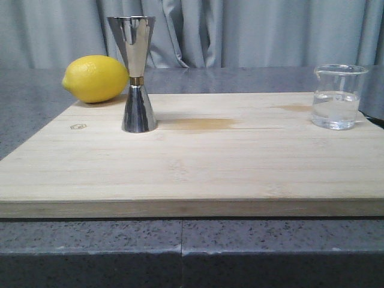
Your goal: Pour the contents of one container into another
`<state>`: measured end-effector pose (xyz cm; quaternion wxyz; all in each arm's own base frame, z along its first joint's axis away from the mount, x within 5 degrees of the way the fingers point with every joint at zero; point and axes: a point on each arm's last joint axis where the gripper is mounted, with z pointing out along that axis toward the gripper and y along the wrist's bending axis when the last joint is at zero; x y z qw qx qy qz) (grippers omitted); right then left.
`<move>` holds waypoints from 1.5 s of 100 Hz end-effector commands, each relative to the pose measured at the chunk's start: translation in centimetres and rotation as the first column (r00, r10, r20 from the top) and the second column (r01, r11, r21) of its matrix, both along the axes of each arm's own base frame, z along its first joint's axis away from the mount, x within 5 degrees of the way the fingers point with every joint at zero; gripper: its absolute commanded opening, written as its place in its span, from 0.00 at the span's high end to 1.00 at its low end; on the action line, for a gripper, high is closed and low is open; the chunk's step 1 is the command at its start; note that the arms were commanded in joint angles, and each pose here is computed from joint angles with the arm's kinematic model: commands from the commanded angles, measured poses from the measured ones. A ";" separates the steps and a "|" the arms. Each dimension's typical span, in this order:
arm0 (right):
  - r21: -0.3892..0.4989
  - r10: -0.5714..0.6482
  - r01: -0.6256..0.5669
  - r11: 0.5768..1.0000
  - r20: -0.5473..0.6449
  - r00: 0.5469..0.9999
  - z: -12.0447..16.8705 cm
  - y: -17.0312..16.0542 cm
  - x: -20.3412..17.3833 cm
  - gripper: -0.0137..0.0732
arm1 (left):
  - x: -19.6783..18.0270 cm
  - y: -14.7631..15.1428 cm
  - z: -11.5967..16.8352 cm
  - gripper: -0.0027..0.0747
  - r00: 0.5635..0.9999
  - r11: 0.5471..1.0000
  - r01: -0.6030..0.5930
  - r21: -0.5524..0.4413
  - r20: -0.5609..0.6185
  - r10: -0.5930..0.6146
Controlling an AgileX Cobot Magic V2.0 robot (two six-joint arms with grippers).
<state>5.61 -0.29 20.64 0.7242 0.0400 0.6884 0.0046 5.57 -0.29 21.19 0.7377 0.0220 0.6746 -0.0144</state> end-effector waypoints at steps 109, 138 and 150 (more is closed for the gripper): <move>-0.020 -0.005 0.007 1.000 0.107 0.994 2.1 0.0 -0.5 0.93 | -0.5 0.1 1.9 0.99 0.992 0.993 0.026 -0.117 0.129 -0.010; -0.059 -0.022 0.025 0.998 0.056 0.998 7.1 -0.1 -1.6 0.93 | -1.2 -0.1 7.6 0.99 0.997 0.995 0.035 -0.091 0.071 -0.029; -0.111 -0.035 0.036 0.993 0.010 0.999 9.5 -0.2 -1.7 0.93 | -0.8 -0.1 10.1 0.99 1.000 0.999 0.024 -0.040 0.019 -0.023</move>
